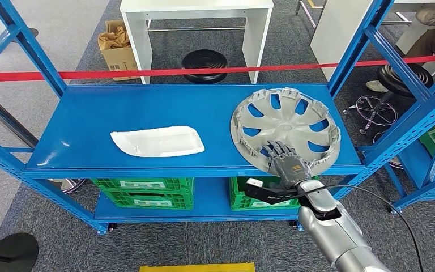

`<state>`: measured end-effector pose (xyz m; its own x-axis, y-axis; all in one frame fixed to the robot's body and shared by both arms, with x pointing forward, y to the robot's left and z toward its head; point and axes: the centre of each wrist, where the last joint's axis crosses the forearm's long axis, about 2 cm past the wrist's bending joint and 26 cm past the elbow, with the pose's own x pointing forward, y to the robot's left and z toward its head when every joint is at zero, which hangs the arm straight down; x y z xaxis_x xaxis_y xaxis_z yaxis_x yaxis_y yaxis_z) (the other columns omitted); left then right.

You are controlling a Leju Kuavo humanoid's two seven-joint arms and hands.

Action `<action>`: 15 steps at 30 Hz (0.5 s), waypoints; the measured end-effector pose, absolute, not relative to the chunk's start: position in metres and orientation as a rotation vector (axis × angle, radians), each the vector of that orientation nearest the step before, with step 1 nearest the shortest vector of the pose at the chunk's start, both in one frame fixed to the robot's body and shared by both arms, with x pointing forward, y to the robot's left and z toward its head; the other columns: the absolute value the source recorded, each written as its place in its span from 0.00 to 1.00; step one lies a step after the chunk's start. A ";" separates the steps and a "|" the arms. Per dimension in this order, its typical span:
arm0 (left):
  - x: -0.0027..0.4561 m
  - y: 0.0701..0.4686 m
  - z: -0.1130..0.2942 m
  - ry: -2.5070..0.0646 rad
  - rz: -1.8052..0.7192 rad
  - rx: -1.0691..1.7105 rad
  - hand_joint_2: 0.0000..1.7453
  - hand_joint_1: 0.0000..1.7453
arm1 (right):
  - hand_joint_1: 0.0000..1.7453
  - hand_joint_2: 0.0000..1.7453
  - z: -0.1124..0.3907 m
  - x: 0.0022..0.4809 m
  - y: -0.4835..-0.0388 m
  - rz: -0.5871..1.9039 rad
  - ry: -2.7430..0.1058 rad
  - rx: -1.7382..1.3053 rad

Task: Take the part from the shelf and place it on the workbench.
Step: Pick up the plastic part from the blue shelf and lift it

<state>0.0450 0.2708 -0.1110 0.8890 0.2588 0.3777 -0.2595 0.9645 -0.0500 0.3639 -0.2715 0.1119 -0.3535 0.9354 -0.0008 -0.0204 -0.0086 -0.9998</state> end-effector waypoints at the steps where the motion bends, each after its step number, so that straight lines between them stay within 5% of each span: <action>1: 0.045 0.271 -0.111 -0.392 0.268 0.002 0.00 0.00 | 0.00 1.00 0.110 0.365 -0.273 1.491 -1.425 -1.026; 5: 0.045 0.271 -0.111 -0.393 0.268 0.002 0.00 0.00 | 0.98 1.00 0.108 0.368 -0.278 1.493 -1.362 -1.123; 15: 0.045 0.272 -0.111 -0.398 0.271 0.004 0.00 0.00 | 1.00 1.00 0.103 0.369 -0.282 1.515 -1.307 -1.287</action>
<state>0.0446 0.2715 -0.1110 0.8864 0.2602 0.3830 -0.2616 0.9639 -0.0494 0.3687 -0.2825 0.1028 -0.2185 0.9521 -0.2137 0.0719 -0.2027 -0.9766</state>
